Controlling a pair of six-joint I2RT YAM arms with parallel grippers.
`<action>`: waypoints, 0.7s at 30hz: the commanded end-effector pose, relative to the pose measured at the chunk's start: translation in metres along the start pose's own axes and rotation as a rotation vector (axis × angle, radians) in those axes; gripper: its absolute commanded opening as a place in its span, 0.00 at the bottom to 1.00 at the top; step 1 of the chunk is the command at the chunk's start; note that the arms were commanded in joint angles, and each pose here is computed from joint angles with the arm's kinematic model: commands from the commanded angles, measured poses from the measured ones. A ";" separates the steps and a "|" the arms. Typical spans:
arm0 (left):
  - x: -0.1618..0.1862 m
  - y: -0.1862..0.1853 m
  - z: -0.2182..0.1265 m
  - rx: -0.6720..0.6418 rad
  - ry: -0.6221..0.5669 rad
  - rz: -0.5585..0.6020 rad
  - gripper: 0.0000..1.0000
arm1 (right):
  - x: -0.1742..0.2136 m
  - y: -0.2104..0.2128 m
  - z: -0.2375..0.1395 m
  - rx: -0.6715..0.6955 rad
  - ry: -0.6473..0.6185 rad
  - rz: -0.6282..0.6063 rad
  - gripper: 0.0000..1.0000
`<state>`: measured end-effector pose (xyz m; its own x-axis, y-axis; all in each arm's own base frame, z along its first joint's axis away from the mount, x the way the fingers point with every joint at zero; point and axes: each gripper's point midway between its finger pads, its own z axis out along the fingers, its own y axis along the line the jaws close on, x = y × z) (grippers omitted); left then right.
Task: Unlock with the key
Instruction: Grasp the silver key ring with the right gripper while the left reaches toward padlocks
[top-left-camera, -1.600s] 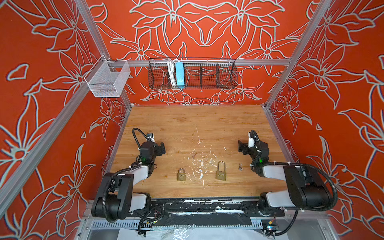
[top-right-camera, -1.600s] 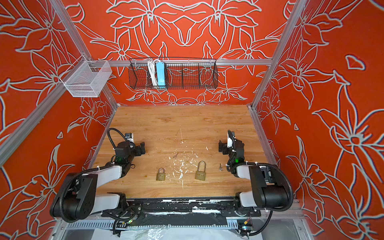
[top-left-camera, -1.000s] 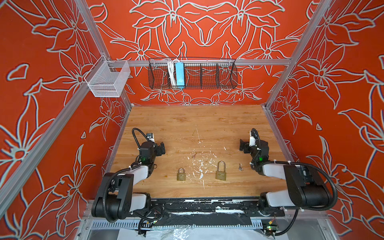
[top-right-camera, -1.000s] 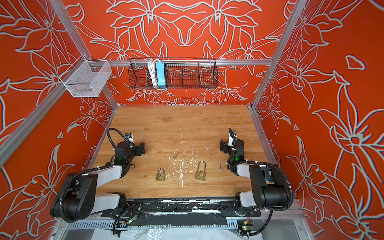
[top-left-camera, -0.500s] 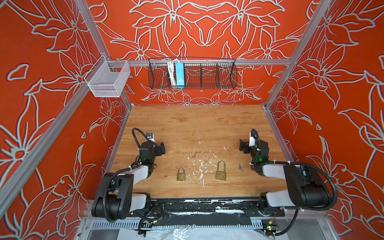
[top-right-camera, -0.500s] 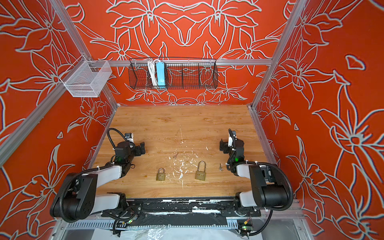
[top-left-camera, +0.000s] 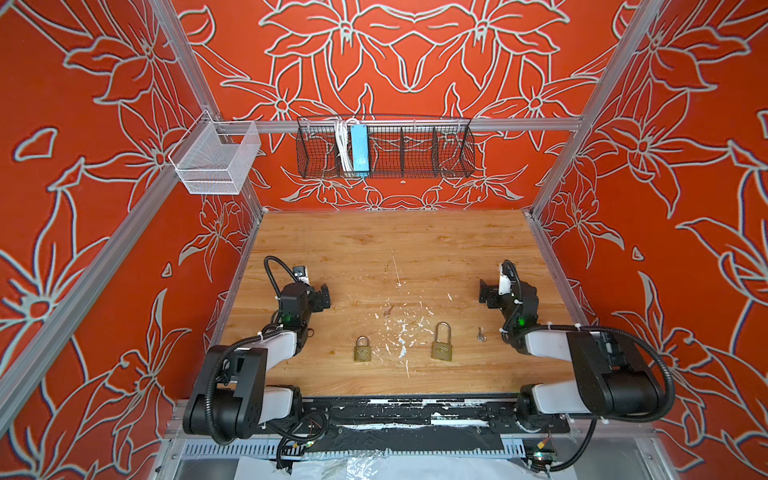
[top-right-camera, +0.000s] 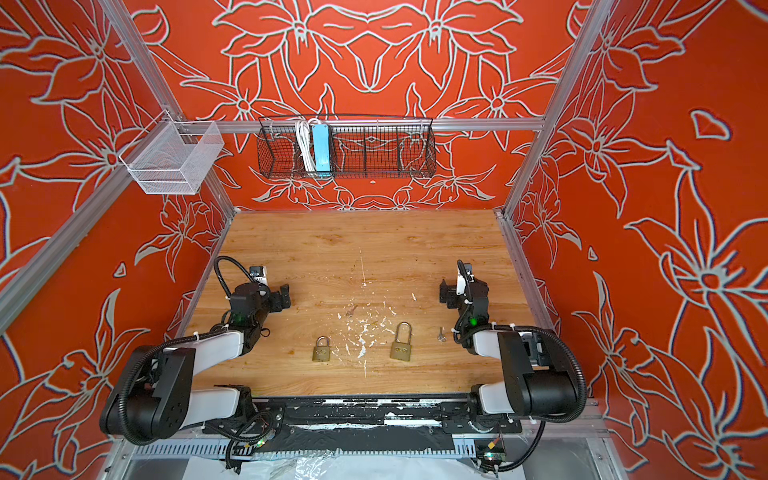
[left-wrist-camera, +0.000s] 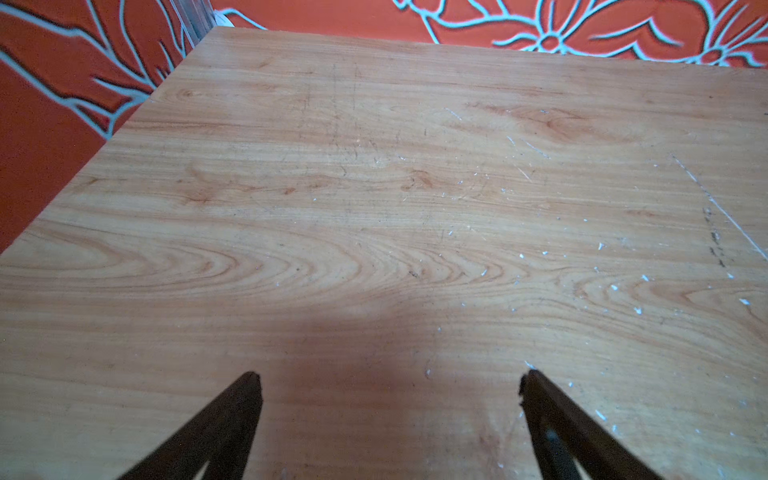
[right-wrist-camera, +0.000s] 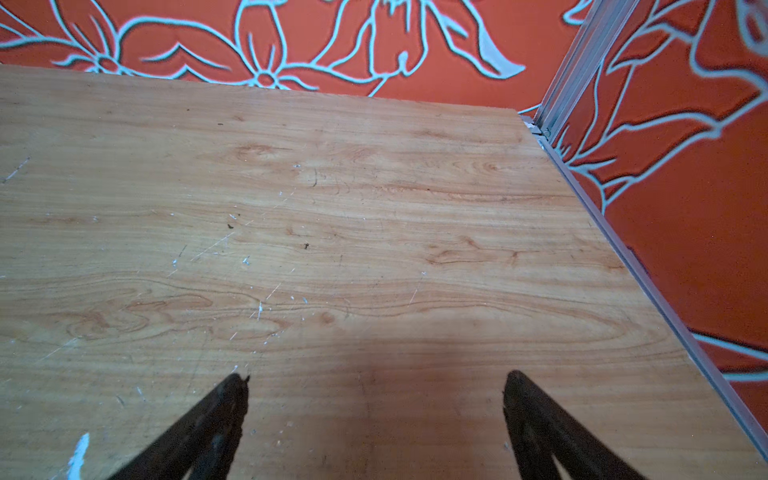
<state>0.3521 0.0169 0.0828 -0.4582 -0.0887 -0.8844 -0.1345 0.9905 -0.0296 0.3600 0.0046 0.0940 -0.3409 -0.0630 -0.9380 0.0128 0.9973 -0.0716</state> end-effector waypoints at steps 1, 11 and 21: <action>-0.026 -0.002 -0.016 -0.013 -0.073 0.018 0.97 | -0.023 0.002 -0.021 -0.011 -0.102 -0.008 0.98; -0.083 -0.162 -0.128 0.574 -0.114 -0.091 0.99 | -0.045 0.039 -0.091 -0.198 0.158 0.201 0.94; -0.012 -0.353 -0.212 1.219 0.132 0.337 0.84 | 0.036 0.065 -0.104 -0.207 0.564 0.469 0.67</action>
<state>0.2475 -0.3259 0.1942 -0.4751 0.1621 -0.8649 0.7524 0.5845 -0.3038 0.2747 0.0705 0.1150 -0.7066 0.2504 -0.6618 0.0008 0.9356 0.3531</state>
